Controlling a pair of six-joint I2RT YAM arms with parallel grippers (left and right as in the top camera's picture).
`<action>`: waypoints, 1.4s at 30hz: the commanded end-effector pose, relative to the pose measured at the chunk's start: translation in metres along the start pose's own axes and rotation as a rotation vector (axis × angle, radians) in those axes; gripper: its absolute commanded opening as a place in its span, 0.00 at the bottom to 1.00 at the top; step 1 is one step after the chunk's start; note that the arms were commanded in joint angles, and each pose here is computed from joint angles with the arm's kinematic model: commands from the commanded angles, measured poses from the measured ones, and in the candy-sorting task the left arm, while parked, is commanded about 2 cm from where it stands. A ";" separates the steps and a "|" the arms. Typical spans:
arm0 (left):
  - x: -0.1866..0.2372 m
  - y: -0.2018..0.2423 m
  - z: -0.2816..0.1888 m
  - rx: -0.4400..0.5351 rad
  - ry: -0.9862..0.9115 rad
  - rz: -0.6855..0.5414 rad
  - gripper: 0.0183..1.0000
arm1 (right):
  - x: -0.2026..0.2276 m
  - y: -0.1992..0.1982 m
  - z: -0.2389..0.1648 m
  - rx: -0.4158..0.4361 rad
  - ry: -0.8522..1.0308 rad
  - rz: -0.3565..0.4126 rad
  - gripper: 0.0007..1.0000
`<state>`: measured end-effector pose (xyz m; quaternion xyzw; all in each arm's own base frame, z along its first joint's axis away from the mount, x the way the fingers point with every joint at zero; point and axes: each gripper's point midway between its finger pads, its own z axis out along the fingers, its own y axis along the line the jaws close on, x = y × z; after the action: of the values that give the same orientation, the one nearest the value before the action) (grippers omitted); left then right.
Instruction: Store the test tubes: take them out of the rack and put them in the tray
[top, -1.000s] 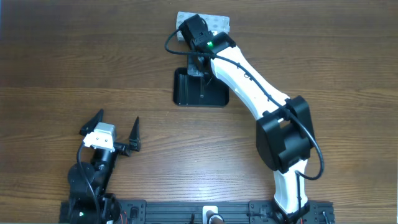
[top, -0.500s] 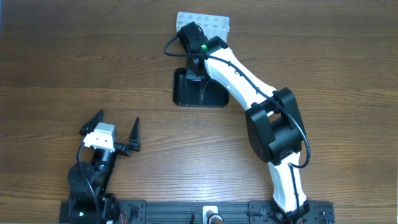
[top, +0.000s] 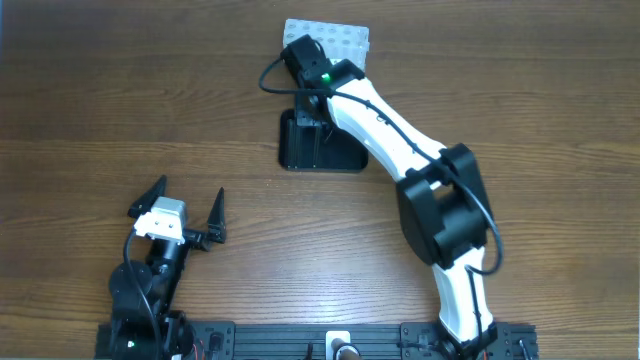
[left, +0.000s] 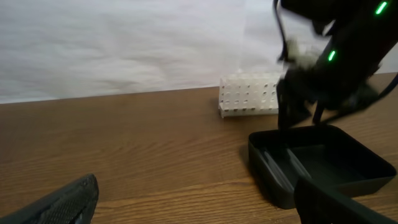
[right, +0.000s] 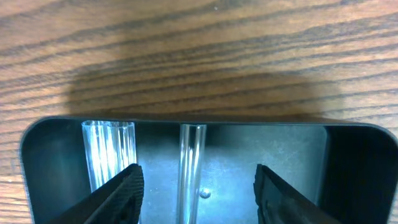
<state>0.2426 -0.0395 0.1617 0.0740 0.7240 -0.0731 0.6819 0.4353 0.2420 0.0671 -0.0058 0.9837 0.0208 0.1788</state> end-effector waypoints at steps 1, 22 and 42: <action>0.001 -0.001 0.000 0.007 0.001 0.010 1.00 | -0.066 -0.014 -0.116 -0.015 -0.332 -0.030 0.73; 0.001 -0.001 0.000 0.007 0.001 0.010 1.00 | -0.161 -0.081 -0.035 0.097 -0.544 -0.023 0.87; 0.001 -0.001 0.000 0.007 0.001 0.010 1.00 | -0.155 -0.090 0.011 0.121 -0.501 -0.020 0.58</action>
<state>0.2426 -0.0395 0.1617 0.0740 0.7240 -0.0731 0.6819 0.5834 0.1577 0.1200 -0.0030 0.9062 -0.0297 0.4219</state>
